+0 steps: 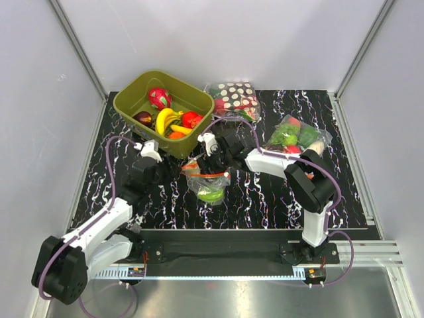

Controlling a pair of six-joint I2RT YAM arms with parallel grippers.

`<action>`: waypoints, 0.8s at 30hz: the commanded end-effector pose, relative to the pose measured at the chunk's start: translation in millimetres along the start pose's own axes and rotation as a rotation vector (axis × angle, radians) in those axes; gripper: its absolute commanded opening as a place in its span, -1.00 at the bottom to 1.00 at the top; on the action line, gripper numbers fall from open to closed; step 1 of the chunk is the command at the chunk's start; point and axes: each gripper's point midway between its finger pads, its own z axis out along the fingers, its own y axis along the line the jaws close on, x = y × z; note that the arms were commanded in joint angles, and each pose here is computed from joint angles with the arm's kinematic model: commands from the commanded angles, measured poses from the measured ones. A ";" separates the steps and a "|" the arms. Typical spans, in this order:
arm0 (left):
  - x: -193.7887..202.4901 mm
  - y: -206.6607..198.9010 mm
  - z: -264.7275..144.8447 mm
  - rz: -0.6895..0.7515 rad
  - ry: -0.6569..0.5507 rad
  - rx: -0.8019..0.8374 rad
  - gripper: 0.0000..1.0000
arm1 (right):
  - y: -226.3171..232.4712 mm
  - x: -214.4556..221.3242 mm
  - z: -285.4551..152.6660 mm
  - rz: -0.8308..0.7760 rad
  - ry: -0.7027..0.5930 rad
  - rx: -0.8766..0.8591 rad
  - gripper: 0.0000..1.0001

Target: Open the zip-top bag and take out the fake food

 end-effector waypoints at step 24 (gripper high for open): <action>-40.6 3.9 -34.2 -0.133 -0.294 0.075 0.38 | 6.8 -22.2 -13.4 -0.021 -0.056 0.024 0.67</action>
